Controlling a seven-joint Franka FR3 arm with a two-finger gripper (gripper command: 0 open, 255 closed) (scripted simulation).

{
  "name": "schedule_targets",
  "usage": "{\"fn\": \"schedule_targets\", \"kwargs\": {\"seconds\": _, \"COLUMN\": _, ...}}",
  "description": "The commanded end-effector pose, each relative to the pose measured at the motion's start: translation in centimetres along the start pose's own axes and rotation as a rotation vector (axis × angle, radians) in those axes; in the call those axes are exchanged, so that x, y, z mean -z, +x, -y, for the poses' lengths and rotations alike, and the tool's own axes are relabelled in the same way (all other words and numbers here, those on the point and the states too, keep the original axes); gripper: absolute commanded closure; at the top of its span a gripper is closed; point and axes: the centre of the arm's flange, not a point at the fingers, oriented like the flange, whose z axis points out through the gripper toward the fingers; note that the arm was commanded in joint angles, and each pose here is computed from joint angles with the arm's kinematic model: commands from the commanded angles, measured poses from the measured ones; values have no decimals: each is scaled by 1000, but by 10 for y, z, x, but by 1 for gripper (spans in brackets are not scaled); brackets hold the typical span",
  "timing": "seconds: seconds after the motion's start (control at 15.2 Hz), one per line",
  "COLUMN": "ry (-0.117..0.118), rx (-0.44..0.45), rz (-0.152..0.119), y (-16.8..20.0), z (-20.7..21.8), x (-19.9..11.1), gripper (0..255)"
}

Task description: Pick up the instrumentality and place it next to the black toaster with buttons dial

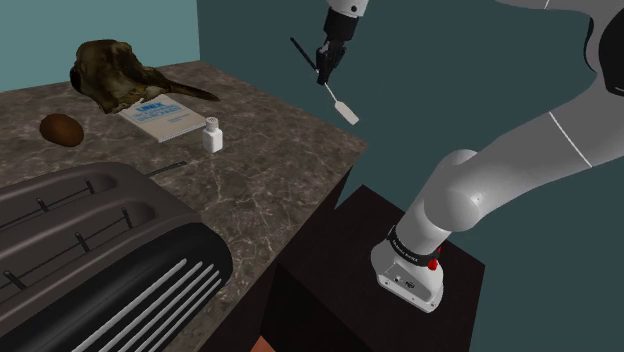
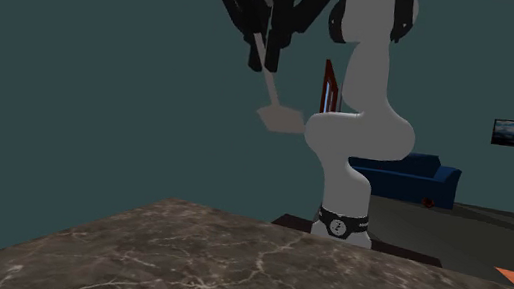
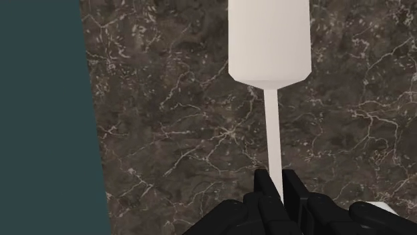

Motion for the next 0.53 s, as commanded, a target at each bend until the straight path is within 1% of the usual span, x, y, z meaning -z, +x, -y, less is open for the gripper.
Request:
{"fn": "schedule_targets", "kwargs": {"seconds": 0.0, "ry": 0, "rx": 0, "rz": 0, "y": 2, "z": 1, "x": 11, "gripper": 255}}
{"fn": "schedule_targets", "kwargs": {"seconds": 0.46, "ry": 0, "rx": 0, "rz": 0, "y": 4, "z": 1, "x": 48, "gripper": 255}}
